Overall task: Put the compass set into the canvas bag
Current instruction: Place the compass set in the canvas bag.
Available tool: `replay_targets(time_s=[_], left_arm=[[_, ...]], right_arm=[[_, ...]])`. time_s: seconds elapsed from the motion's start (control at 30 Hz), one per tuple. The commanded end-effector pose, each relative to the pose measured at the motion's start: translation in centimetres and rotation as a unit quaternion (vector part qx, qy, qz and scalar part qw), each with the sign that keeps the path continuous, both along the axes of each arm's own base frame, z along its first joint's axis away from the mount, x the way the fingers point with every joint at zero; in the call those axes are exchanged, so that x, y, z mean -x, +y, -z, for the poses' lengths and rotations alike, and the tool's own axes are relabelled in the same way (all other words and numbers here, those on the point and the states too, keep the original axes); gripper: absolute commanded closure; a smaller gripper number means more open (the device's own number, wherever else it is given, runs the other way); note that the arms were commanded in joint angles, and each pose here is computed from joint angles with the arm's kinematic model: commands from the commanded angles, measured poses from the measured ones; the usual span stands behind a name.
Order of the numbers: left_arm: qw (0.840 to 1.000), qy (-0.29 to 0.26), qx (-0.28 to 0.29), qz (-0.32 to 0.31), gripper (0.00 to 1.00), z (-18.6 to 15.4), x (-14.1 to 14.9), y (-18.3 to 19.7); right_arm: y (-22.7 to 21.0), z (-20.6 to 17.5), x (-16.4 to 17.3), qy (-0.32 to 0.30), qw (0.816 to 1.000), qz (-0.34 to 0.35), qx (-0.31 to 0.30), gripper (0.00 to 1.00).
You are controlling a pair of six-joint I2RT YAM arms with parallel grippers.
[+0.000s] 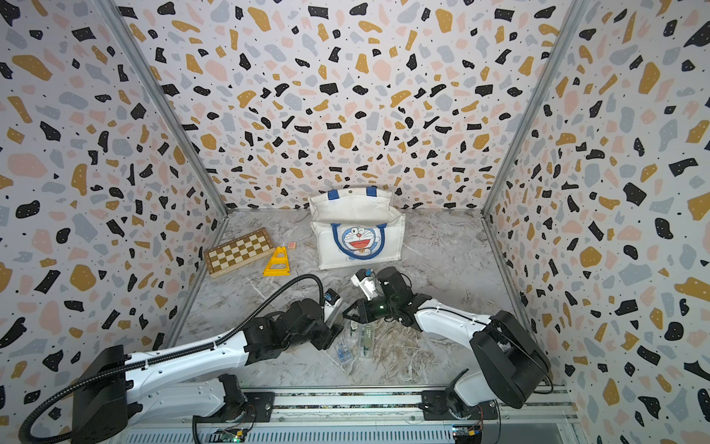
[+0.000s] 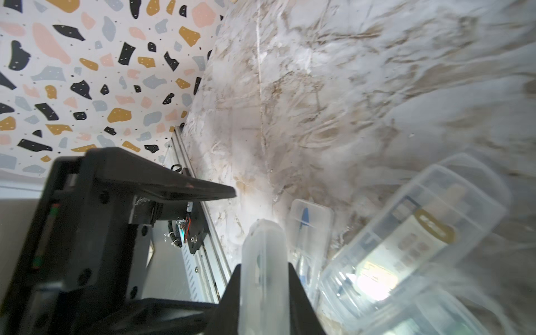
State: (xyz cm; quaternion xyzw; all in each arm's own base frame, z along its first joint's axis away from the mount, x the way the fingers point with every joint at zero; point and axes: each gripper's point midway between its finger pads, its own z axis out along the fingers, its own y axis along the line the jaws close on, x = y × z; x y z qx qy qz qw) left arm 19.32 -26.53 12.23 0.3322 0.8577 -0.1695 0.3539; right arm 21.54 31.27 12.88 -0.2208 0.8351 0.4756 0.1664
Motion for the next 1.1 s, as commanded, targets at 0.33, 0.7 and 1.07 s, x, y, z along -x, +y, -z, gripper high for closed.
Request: replay_targets(time_s=[0.33,0.7,1.07], left_arm=[[0.997,0.019,0.053,-0.045,0.23,-1.4,-1.9,2.7],[0.994,0.049,0.050,-0.084,0.23,-1.6,-3.6,4.5],[0.993,0.058,0.054,-0.087,0.22,-1.1,-3.4,4.7]], right_arm=[[-7.8,-19.4,-9.7,-0.255,0.947,0.195,-0.005,1.00],[-9.5,-27.6,-22.4,-0.353,0.882,0.302,0.082,1.00],[-6.1,-21.4,-30.8,-0.313,0.889,0.276,0.187,1.00]])
